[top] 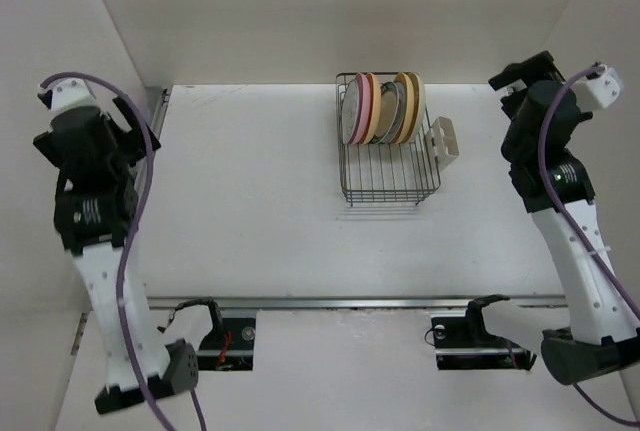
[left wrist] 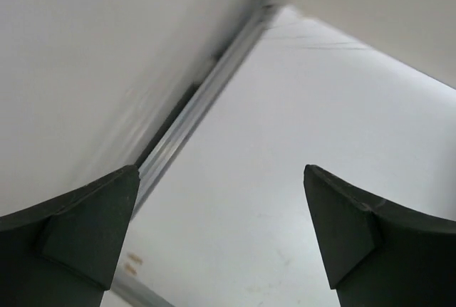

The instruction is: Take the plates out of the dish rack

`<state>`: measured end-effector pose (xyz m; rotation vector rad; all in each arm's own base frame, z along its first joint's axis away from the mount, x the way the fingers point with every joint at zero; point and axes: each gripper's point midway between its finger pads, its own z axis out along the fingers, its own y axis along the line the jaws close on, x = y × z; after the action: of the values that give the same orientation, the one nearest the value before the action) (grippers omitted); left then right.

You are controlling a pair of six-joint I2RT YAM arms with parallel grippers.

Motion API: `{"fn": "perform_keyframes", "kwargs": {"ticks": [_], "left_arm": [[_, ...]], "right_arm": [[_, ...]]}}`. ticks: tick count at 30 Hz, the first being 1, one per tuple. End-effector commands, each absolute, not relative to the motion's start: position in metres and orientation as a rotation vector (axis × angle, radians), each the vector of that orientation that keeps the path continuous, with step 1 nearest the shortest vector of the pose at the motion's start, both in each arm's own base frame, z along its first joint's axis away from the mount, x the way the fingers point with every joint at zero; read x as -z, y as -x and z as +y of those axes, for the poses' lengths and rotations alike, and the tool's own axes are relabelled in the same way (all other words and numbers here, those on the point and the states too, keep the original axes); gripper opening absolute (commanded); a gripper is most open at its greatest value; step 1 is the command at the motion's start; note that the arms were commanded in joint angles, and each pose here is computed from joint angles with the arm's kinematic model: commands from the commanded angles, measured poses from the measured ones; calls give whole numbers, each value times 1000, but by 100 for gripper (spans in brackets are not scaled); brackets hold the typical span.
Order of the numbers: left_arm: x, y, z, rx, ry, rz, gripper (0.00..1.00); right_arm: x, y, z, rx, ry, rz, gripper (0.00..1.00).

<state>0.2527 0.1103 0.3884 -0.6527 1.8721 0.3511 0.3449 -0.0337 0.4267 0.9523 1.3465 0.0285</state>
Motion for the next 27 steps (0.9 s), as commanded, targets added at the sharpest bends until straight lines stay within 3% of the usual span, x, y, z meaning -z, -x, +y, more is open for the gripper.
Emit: {"fn": "perform_keyframes", "kwargs": {"ticks": [1,3,5,12,16,20,25,27], "left_arm": [[-414,-269,35,-92,-63,1898,100],[-413,-273,43,-129,-74,1967,100],[-395,-269,51,-162,-61,2092,100],[-365,-286,77,-275,-18,2235,100],[-357,-297,90,-335,44,2220,100],[-341,-309,92,-324,58,2242,100],[-304,-331,89,-271,45,2354,100],[-294,-339,88,-275,36,2393,100]], "right_arm": [[-514,-395,50,-211,-232,1296,100],[-501,-417,64,-178,-135,1455,100],[-442,-464,82,-136,-26,1646,100],[-358,-520,95,-110,-11,1847,100],[-339,-531,80,-25,-98,1853,80],[-313,-546,70,61,-148,1879,67],[-276,-562,63,144,-161,1946,57],[-271,-565,62,156,-167,1947,57]]}}
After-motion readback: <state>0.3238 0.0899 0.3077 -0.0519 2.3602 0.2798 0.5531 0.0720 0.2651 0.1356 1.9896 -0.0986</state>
